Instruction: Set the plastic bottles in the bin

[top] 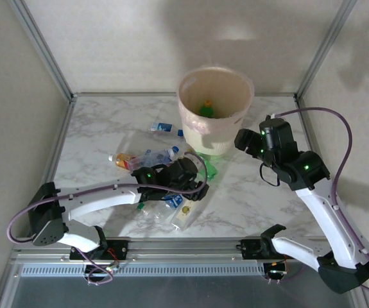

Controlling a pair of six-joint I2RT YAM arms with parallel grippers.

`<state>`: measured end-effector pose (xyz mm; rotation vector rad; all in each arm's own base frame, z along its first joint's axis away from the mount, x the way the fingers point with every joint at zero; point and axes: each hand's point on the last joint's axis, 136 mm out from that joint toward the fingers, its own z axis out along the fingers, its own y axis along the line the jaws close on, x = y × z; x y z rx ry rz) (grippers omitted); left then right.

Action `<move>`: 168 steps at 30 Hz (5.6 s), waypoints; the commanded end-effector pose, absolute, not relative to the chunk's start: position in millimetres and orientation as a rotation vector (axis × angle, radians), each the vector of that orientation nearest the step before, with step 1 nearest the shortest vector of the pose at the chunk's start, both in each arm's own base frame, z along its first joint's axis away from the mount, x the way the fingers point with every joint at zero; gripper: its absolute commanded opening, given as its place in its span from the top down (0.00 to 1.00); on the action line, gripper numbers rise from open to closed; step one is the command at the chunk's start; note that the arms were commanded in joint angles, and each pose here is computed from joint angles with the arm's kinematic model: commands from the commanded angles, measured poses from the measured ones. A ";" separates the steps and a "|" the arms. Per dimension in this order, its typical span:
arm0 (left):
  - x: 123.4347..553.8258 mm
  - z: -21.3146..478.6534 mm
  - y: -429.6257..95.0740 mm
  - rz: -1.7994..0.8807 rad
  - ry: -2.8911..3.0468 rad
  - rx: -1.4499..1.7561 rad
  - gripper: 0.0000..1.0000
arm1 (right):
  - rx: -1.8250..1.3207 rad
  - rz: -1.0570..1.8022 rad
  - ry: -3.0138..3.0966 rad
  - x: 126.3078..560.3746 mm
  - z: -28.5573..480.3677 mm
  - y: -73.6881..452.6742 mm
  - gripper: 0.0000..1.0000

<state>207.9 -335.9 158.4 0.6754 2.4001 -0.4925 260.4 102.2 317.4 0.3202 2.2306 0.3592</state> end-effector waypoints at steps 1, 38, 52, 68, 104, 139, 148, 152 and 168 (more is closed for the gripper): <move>189.5 120.0 -329.6 -0.380 2.485 0.789 0.18 | 0.417 0.324 2.235 250.6 308.3 87.7 0.17; 212.1 41.7 -355.3 -0.176 2.609 0.805 0.26 | 0.522 0.343 2.258 220.3 291.2 69.8 0.18; 215.8 75.8 -376.0 -0.281 2.558 0.809 0.58 | 0.513 0.324 2.247 225.8 292.8 69.9 0.19; 207.1 224.2 -391.9 -0.572 2.353 0.726 0.64 | 0.548 0.338 2.171 243.7 320.1 68.4 0.19; 453.1 517.0 -370.4 -1.003 1.588 -0.128 0.69 | 0.433 0.536 2.231 246.3 295.7 98.4 0.21; 451.4 493.0 -292.2 -0.612 1.666 -0.246 0.06 | 0.109 0.570 2.226 270.9 313.5 134.6 0.20; 414.5 424.0 -162.8 -0.426 1.809 -0.487 0.11 | 0.037 0.640 2.230 259.5 305.2 146.7 0.21; 410.3 369.9 -118.8 -0.448 1.910 -0.594 0.13 | 0.024 0.682 2.261 251.0 293.5 157.9 0.23; 481.3 232.2 -122.4 -0.462 2.229 -0.805 0.17 | 0.024 0.706 2.293 215.9 277.5 187.1 0.24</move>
